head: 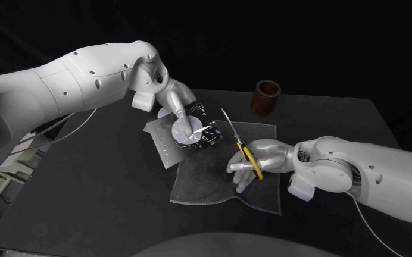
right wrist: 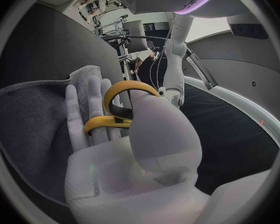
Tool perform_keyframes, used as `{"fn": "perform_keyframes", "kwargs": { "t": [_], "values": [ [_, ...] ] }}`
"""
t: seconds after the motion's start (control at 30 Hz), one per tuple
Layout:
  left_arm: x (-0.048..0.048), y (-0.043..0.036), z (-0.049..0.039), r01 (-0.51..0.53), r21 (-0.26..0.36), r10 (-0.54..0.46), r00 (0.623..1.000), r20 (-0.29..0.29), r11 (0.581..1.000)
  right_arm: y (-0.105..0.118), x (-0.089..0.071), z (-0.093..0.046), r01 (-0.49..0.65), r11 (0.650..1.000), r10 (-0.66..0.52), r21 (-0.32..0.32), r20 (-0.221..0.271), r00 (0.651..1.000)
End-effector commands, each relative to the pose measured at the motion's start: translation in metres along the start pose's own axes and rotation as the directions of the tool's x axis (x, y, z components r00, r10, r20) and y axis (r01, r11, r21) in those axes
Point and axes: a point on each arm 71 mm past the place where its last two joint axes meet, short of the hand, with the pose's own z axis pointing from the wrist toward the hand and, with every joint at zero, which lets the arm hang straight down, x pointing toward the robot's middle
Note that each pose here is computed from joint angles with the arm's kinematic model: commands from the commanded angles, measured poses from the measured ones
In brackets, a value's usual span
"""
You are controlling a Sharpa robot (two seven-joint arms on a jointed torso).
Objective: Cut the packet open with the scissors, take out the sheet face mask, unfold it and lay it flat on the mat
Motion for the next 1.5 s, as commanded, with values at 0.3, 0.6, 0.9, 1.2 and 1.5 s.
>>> {"fn": "perform_keyframes", "kwargs": {
  "t": [0.3, 0.6, 0.9, 1.2, 1.5],
  "values": [
    [-0.0001, 0.0009, -0.0014, -0.004, 0.009, 0.004, 1.000, 0.001, 1.000, 0.007, 0.014, -0.019, -0.029, 0.994, 0.031, -0.107, 0.025, 0.999],
    [-0.0008, -0.0016, 0.0004, -0.003, 0.012, 0.003, 1.000, 0.013, 1.000, 0.004, 0.028, -0.015, -0.022, 0.999, 0.022, -0.050, 0.002, 1.000],
    [-0.0003, -0.0043, 0.0022, -0.008, 0.014, 0.007, 1.000, 0.010, 1.000, 0.002, 0.035, -0.007, -0.025, 1.000, 0.025, -0.012, 0.003, 1.000],
    [0.0004, -0.0042, 0.0020, -0.011, 0.014, 0.011, 1.000, 0.010, 1.000, -0.001, 0.033, -0.002, -0.029, 1.000, 0.029, 0.009, 0.001, 1.000],
    [0.0000, -0.0029, 0.0011, -0.012, 0.012, 0.012, 1.000, 0.013, 1.000, -0.005, 0.032, -0.001, -0.029, 0.999, 0.030, 0.036, -0.011, 0.999]
  ]
}}
